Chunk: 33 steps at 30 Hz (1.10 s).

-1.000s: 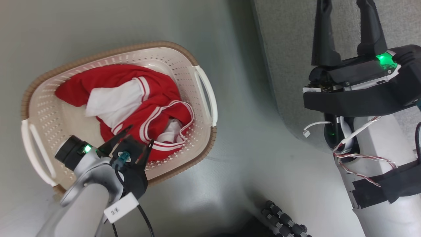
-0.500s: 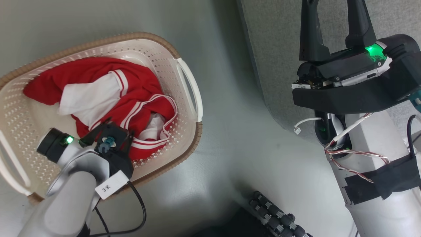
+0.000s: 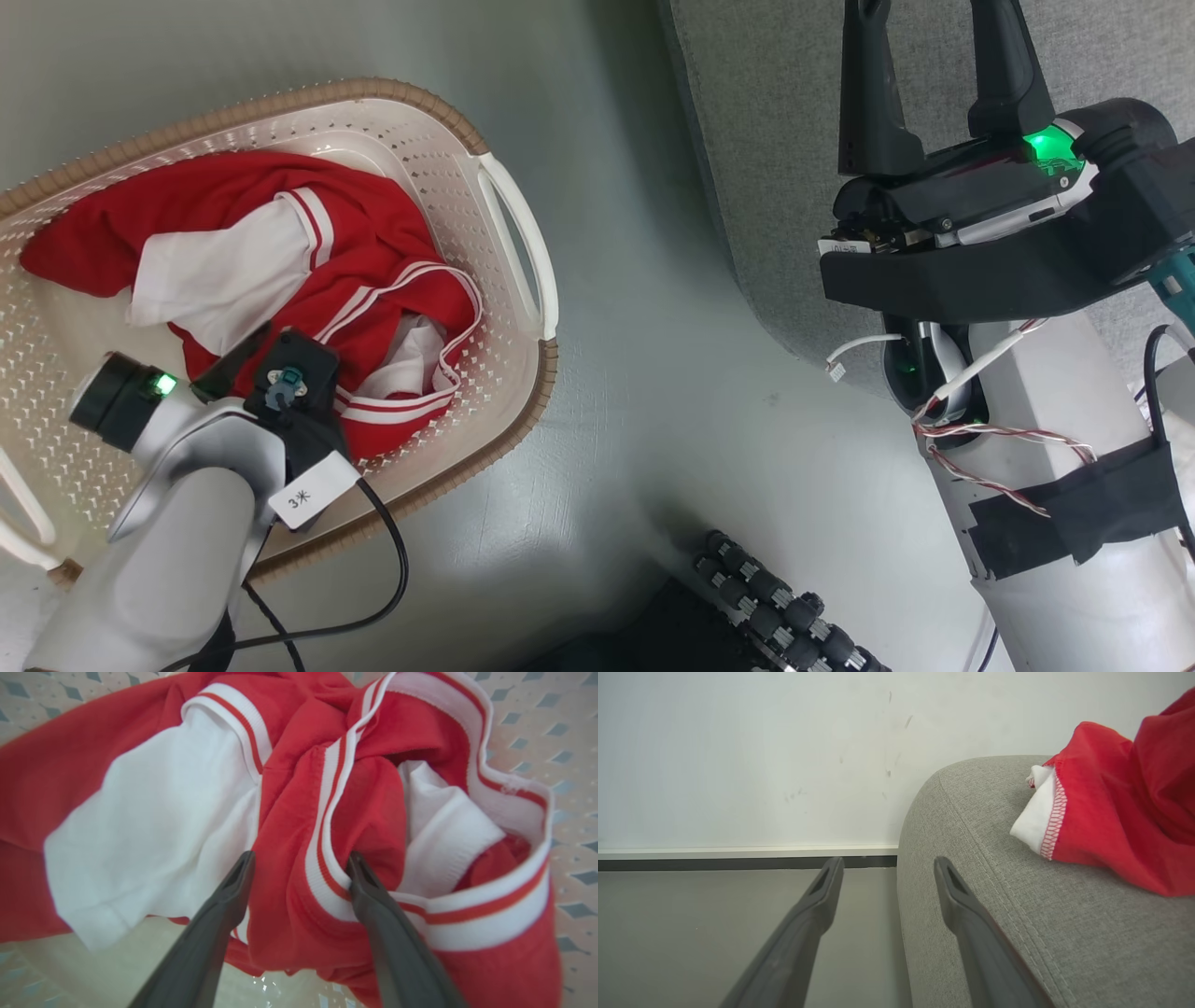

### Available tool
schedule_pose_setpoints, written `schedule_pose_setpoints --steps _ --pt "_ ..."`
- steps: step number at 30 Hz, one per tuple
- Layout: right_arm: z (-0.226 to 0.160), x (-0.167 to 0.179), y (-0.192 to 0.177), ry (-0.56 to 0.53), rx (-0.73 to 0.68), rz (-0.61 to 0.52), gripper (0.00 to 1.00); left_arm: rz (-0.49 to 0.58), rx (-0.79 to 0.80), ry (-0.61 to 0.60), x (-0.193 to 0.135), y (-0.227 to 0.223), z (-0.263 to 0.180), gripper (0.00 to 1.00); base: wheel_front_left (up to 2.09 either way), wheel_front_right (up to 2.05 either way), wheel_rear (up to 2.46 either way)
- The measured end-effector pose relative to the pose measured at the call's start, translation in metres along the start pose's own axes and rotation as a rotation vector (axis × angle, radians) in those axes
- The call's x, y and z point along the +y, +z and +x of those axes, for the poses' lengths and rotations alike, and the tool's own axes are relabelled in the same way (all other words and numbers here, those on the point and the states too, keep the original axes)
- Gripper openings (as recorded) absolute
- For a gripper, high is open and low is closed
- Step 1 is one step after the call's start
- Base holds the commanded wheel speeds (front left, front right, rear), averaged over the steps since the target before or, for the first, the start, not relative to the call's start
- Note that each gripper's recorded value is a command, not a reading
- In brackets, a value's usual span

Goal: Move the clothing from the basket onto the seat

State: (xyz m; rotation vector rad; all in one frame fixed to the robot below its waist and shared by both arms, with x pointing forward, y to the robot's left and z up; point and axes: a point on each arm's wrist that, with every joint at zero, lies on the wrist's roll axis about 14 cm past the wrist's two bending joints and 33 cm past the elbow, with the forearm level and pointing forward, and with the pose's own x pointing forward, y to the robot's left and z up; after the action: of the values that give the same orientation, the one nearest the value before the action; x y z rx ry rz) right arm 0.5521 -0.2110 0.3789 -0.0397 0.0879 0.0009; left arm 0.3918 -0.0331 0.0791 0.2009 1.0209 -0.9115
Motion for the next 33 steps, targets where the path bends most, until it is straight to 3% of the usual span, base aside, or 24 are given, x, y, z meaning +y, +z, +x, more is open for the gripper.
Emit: schedule_pose_setpoints --steps 3,4,5,6,7,14,20,33 --pt "0.000 0.000 -0.001 -0.001 0.003 -0.002 1.00 0.004 0.012 0.009 0.002 -0.003 0.001 1.00 0.00 0.00 0.00" --pt "0.000 -0.001 -0.001 -0.001 0.004 -0.003 1.00 0.004 0.018 0.010 0.003 -0.005 0.001 0.88 0.00 0.00 0.00" --pt "-0.001 0.000 -0.001 0.001 0.004 -0.002 1.00 0.004 0.022 0.011 0.003 -0.006 0.001 0.49 0.00 0.00 0.00" --pt "-0.001 -0.001 -0.001 0.000 0.005 -0.002 1.00 0.004 0.024 0.017 0.004 -0.006 0.001 0.29 0.00 0.00 0.00" --pt "-0.001 -0.001 -0.001 -0.001 0.006 -0.003 1.00 0.005 0.023 0.021 0.005 -0.004 0.002 0.00 0.00 0.00 0.00" --pt "0.000 -0.003 0.002 0.000 0.008 -0.012 1.00 0.007 -0.012 0.018 0.002 0.007 0.001 0.00 0.00 0.00 0.00" --pt "-0.003 -0.006 0.004 -0.004 0.022 -0.025 1.00 -0.005 -0.146 -0.012 -0.015 0.050 -0.005 0.00 0.00 0.00 0.00" --pt "-0.014 -0.001 0.014 0.023 0.041 -0.018 1.00 -0.095 -0.412 0.063 -0.010 0.125 -0.058 0.00 0.00 0.00 0.00"
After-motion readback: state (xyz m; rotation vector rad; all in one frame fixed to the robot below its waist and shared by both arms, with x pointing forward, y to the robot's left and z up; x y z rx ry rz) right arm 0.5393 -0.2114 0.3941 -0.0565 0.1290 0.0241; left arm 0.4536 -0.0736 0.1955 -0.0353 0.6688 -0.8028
